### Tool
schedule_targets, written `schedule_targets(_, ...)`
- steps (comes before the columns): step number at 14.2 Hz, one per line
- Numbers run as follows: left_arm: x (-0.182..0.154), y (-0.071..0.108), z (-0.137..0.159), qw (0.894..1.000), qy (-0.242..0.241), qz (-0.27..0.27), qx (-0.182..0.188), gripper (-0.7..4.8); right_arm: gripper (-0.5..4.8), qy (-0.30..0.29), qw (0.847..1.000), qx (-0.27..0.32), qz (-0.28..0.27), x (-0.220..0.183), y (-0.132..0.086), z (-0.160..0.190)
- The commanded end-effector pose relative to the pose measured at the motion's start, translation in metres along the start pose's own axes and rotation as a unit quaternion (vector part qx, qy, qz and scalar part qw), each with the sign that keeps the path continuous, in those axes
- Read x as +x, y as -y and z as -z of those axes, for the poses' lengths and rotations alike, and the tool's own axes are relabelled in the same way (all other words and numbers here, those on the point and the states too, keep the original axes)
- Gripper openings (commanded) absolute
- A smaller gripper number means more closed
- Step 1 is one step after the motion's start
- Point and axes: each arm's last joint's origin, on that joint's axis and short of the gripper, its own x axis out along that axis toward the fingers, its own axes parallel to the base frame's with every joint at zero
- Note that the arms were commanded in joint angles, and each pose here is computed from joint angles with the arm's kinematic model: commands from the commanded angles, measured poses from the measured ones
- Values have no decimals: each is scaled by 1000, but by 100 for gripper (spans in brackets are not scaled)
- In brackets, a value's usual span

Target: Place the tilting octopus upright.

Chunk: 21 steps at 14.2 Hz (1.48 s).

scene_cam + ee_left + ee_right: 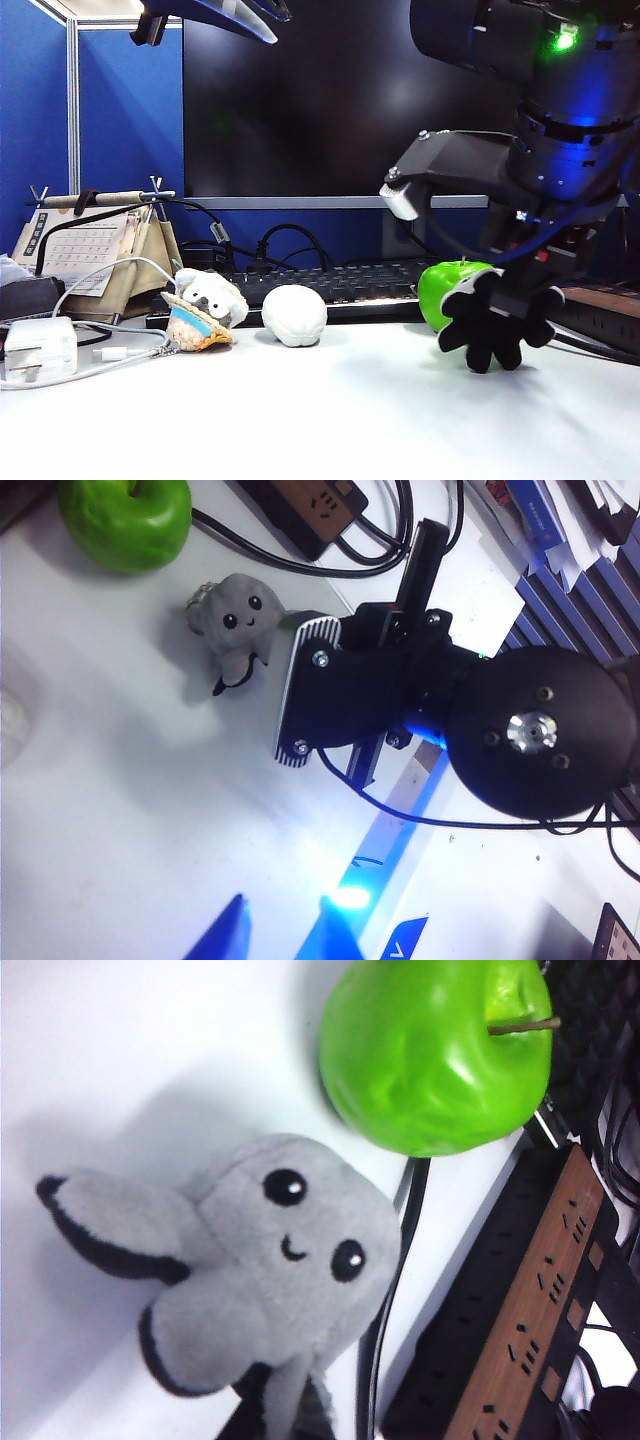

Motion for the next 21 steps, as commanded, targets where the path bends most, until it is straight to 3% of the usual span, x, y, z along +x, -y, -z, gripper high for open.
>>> schedule_targets(1, -1, 1, 0, 1000, 1, 2, 1, 100, -2, 3, 999, 37, -7, -1, 0, -1)
schedule_targets(16, -1, 1, -1, 1000, 2, 2, 2, 100, 5, -40, 996, 59, -60, -13, -18, 10)
schedule_targets(17, -1, 1, -1, 1000, 2, 2, 2, 100, 100, -42, 995, 64, -59, -13, -18, 10)
schedule_targets(19, -1, 1, -1, 1000, 2, 2, 2, 100, 219, -41, 995, 67, -59, -13, -18, 10)
schedule_targets(21, -1, 1, -1, 1000, 2, 2, 3, 100, 236, -40, 995, 67, -59, -13, -18, 10)
